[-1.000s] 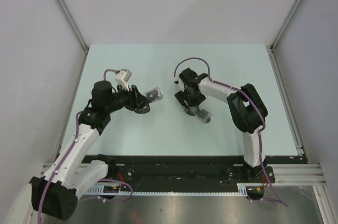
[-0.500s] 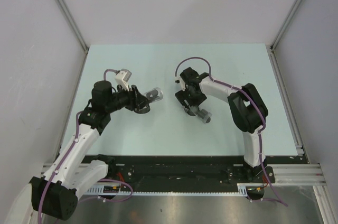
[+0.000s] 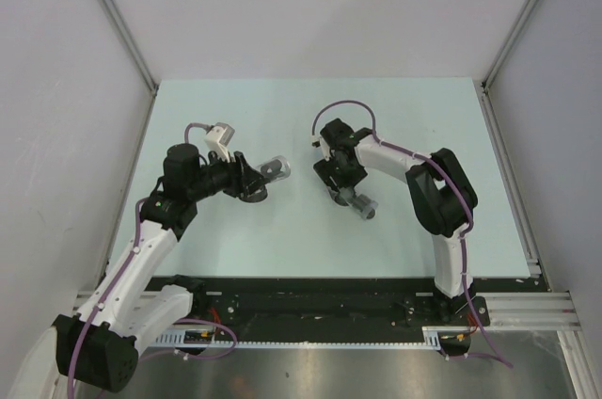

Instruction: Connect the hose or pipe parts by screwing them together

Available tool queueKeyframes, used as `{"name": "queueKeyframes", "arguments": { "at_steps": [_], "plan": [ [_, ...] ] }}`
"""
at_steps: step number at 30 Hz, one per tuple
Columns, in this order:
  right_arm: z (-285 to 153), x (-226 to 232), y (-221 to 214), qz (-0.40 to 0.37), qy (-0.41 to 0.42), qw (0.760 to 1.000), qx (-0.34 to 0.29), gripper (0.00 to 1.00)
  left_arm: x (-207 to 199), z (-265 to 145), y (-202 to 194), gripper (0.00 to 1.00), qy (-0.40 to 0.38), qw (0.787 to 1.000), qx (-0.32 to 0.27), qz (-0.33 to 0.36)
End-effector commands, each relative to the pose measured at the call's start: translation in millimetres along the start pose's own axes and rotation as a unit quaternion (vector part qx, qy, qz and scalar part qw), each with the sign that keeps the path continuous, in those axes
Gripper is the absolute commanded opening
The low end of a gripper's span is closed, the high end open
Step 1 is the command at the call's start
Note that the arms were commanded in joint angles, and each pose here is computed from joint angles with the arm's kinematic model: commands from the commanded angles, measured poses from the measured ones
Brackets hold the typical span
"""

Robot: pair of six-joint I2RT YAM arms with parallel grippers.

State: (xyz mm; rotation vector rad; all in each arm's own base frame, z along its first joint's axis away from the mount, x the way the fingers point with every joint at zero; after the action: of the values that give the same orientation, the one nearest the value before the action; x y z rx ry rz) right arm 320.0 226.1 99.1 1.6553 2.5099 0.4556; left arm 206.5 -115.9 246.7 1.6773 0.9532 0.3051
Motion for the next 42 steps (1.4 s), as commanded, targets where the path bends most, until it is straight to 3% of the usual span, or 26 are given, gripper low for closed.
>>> {"name": "queueKeyframes", "arguments": {
  "at_steps": [1, 6, 14, 18, 25, 33, 34, 42],
  "plan": [
    [-16, 3, 13, 0.000, 0.003, 1.000, -0.023, 0.64, 0, 0, 5, 0.00, -0.004, 1.000, -0.013, 0.008],
    [-24, 4, 20, 0.009, 0.034, 0.999, -0.040, 0.52, -1, 0, 4, 0.00, -0.006, 1.000, -0.013, 0.008],
    [-68, 16, 35, -0.007, 0.228, 0.966, -0.120, 0.45, -6, -1, 6, 0.00, -0.028, 1.000, -0.012, -0.005],
    [-105, 31, 43, -0.042, 0.319, 0.929, -0.182, 0.45, -15, -6, 14, 0.00, -0.050, 0.998, -0.022, -0.018],
    [-190, 41, 51, -0.083, 0.462, 0.835, -0.287, 0.41, -39, -26, 48, 0.00, -0.102, 0.993, -0.061, -0.029],
    [-247, 47, 38, -0.165, 0.574, 0.734, -0.322, 0.41, -64, -51, 77, 0.00, -0.149, 0.984, -0.095, -0.030],
    [-249, 48, 31, -0.154, 0.593, 0.731, -0.301, 0.41, -66, -53, 78, 0.00, -0.152, 0.983, -0.098, -0.030],
    [-290, 51, 14, -0.182, 0.639, 0.670, -0.331, 0.41, -78, -70, 88, 0.00, -0.167, 0.978, -0.121, -0.023]
  ]
}}
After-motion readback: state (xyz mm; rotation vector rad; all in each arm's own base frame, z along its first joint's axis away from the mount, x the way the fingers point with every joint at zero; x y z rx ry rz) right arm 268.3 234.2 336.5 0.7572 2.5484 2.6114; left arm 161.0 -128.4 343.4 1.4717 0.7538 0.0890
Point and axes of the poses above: each gripper's point midway between its finger pads, its own z axis out along the fingers, its own x axis along the line the jaws close on, y = z × x, the point moved 8 cm from there along -z, back along the fingers, and after that the axes turned 12 degrees about z, right-handed, at the moved point
